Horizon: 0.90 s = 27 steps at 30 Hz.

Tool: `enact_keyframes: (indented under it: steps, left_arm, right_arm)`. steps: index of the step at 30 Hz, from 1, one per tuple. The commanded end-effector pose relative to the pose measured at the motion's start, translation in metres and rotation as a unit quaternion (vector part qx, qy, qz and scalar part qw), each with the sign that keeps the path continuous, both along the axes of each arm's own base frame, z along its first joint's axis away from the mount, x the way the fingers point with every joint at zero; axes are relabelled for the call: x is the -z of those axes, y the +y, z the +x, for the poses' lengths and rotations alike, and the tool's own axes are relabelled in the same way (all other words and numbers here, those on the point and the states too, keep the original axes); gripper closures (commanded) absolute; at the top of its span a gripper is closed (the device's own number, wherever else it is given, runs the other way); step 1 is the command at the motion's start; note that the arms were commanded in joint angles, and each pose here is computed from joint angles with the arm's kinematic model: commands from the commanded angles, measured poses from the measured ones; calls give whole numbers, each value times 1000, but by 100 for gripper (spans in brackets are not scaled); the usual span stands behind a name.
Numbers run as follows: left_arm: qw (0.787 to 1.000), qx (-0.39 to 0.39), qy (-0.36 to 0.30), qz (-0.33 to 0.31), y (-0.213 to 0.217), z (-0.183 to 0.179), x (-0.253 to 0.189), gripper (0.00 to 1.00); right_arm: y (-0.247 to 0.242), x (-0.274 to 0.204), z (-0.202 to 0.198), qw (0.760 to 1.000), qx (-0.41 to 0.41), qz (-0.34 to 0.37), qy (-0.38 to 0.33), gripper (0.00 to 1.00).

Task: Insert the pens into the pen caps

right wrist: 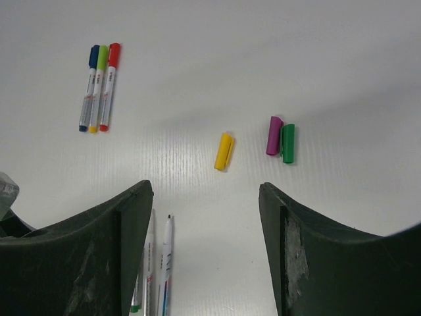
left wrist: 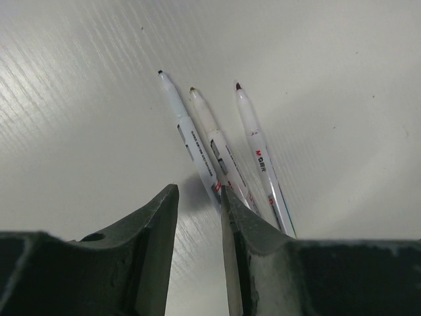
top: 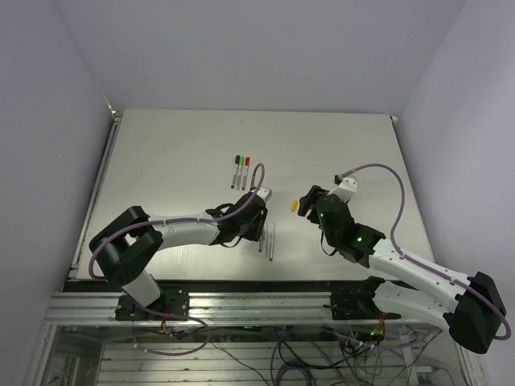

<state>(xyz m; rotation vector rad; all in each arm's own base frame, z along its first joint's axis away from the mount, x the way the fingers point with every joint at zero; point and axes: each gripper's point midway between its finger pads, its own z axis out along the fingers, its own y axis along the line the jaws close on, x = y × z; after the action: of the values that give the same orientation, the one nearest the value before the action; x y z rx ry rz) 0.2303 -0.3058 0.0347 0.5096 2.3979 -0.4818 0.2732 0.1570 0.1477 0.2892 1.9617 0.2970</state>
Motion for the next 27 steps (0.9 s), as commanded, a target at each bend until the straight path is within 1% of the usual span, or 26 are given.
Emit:
enact_keyframes:
  steps: [1, 14, 19, 24, 27]
  left_arm:
    - [1000, -1, -4, 14, -3, 0, 2, 58]
    - [1000, 5, 10, 23, -5, -10, 12, 59]
    - [998, -8, 10, 61, 9, -10, 15, 60]
    - [992, -33, 13, 123, 36, -11, 20, 61]
    - [988, -42, 13, 149, 46, -11, 23, 61]
  right_arm:
    - [-6, 0, -1, 1000, 14, -1, -1, 35]
    - [-6, 2, -1, 1000, 13, 3, 1, 35]
    - [-5, 2, -1, 1000, 12, 5, 0, 35]
    - [-5, 2, -1, 1000, 11, 6, 0, 35]
    - [-3, 3, -1, 1000, 10, 8, -1, 35]
